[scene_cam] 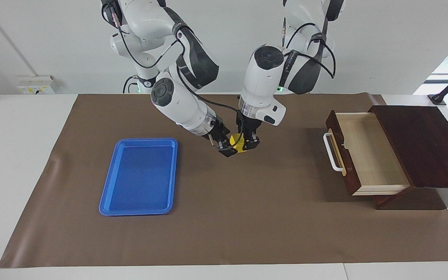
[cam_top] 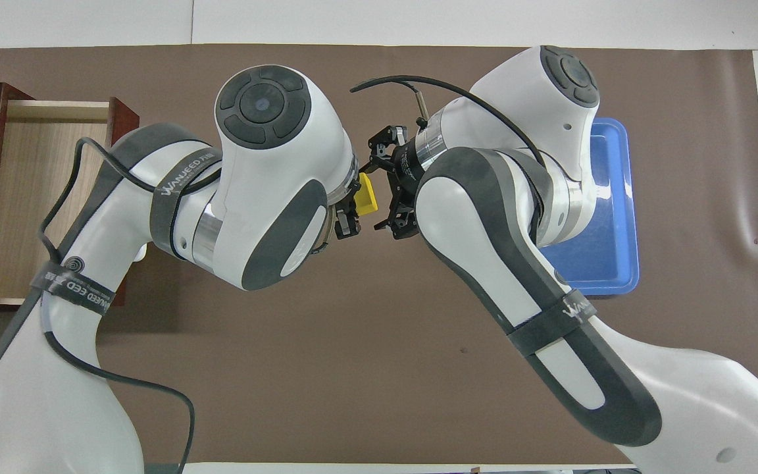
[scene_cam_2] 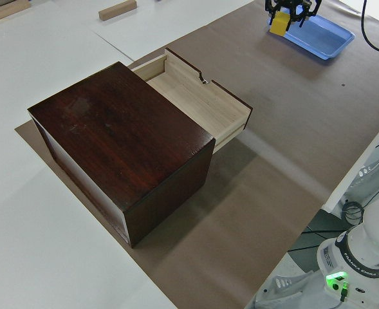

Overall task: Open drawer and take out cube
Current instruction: 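Close the right gripper on the yellow cube held by the left gripper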

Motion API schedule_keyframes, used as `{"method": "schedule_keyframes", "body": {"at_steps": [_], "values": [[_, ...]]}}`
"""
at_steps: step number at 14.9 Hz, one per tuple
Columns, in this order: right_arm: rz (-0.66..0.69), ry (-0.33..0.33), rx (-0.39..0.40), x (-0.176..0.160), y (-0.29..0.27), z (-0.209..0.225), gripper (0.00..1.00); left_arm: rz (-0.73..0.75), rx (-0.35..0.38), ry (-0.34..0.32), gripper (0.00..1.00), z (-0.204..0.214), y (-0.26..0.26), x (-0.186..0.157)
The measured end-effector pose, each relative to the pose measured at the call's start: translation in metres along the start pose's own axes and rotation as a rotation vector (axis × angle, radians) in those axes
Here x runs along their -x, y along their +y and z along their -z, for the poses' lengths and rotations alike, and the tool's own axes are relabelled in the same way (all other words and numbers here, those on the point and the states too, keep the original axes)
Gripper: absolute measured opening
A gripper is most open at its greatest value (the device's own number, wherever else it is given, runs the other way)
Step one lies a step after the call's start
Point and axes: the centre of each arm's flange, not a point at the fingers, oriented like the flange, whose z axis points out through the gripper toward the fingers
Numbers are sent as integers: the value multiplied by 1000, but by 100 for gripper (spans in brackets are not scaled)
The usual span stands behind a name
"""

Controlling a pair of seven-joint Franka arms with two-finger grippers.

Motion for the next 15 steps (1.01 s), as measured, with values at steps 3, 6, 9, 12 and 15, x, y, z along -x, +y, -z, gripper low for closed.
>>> {"method": "schedule_keyframes", "body": {"at_steps": [3, 6, 9, 12, 15], "values": [[1, 0, -4, 1, -1, 1, 92, 1, 0, 1, 55, 0, 0, 0], [4, -1, -11, 2, -1, 4, 91, 1, -1, 1, 55, -1, 0, 0], [4, -1, -20, 3, -2, 4, 88, 0, -1, 2, 55, -1, 0, 0], [5, -1, -21, 4, -2, 4, 86, -3, -2, 2, 55, -1, -2, 1], [-1, -2, -21, 8, -1, 1, 81, -8, -2, 1, 55, -1, -5, 3]]}}
